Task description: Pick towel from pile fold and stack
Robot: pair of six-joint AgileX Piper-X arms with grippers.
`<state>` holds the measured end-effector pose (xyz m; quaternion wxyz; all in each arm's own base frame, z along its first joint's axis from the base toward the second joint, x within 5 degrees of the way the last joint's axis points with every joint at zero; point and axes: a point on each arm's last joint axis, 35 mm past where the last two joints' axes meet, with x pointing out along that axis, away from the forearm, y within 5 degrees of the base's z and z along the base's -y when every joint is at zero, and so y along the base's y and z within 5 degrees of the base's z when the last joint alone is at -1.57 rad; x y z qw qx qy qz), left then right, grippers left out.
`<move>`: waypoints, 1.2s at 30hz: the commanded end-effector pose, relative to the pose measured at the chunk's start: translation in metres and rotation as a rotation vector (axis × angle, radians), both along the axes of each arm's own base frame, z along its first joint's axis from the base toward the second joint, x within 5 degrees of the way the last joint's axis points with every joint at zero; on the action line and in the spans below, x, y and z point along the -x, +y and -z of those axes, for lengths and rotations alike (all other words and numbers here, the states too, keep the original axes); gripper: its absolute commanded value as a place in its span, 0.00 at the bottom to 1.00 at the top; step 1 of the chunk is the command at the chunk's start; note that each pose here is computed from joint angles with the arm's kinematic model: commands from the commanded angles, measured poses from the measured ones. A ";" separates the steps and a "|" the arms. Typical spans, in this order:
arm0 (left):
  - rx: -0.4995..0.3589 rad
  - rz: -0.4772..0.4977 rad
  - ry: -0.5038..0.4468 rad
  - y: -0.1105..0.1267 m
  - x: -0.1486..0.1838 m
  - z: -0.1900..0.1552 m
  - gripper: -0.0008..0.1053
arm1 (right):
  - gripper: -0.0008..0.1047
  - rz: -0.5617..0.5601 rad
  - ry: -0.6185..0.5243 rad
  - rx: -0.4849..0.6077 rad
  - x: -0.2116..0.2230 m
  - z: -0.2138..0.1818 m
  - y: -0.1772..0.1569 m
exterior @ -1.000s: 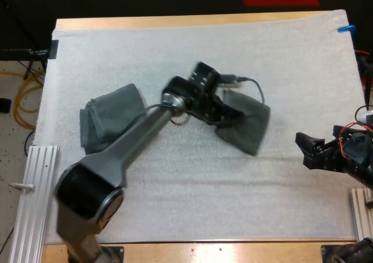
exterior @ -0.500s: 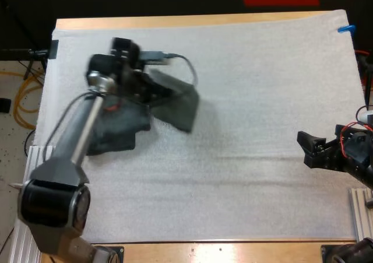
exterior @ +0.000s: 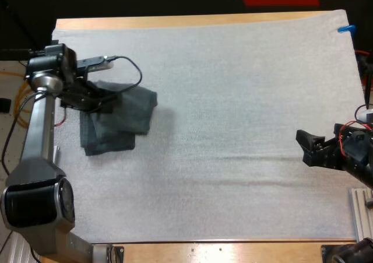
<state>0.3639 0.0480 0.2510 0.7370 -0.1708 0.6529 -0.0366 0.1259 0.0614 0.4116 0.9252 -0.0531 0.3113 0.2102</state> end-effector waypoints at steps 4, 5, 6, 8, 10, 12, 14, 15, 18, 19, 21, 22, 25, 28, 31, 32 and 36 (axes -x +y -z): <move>-0.082 -0.005 -0.049 0.015 0.012 -0.023 0.01 | 0.73 0.017 0.009 -0.004 -0.006 0.002 0.002; -0.084 -0.009 -0.053 0.017 0.013 -0.024 0.01 | 0.73 0.017 0.013 -0.002 -0.007 0.002 0.003; -0.085 -0.016 -0.054 0.021 0.013 -0.024 0.01 | 0.73 0.017 0.019 0.001 -0.009 0.003 0.003; -0.085 -0.017 -0.050 0.023 0.014 -0.022 0.01 | 0.73 0.017 0.024 0.004 -0.012 0.004 0.005; -0.083 0.008 -0.026 0.025 0.015 -0.012 0.01 | 0.73 0.017 0.029 0.006 -0.014 0.005 0.006; -0.079 0.013 -0.008 0.025 0.014 -0.004 0.01 | 0.73 0.017 0.023 0.003 -0.015 0.005 0.006; -0.076 0.014 0.003 0.025 0.013 0.001 0.01 | 0.73 0.017 0.016 0.000 -0.015 0.004 0.007; -0.076 0.019 0.006 0.025 0.013 0.002 0.01 | 0.73 0.017 0.016 0.000 -0.015 0.004 0.007; -0.085 0.026 0.000 0.026 0.012 0.002 0.08 | 0.73 0.011 0.019 -0.005 -0.015 0.004 0.007; -0.105 0.024 0.005 0.026 0.012 0.002 0.13 | 0.73 0.003 0.021 -0.010 -0.015 0.004 0.007; -0.151 0.021 0.024 0.028 0.013 0.002 0.23 | 0.73 -0.005 0.024 -0.015 -0.015 0.004 0.007; -0.182 0.018 0.033 0.029 0.014 0.003 0.29 | 0.73 -0.005 0.024 -0.015 -0.015 0.004 0.007; -0.241 0.014 0.056 0.031 0.015 0.002 0.45 | 0.73 -0.005 0.024 -0.015 -0.015 0.004 0.007; -0.306 0.008 0.065 0.033 0.016 -0.001 0.49 | 0.73 -0.005 0.024 -0.015 -0.015 0.004 0.007; -0.422 -0.011 0.050 0.036 0.015 -0.013 0.49 | 0.73 -0.005 0.024 -0.015 -0.015 0.004 0.007; -0.447 -0.020 0.038 0.036 0.015 -0.017 0.49 | 0.73 -0.005 0.024 -0.015 -0.015 0.004 0.007; -0.419 -0.027 -0.076 0.026 0.016 -0.038 0.49 | 0.73 -0.005 0.024 -0.015 -0.015 0.004 0.007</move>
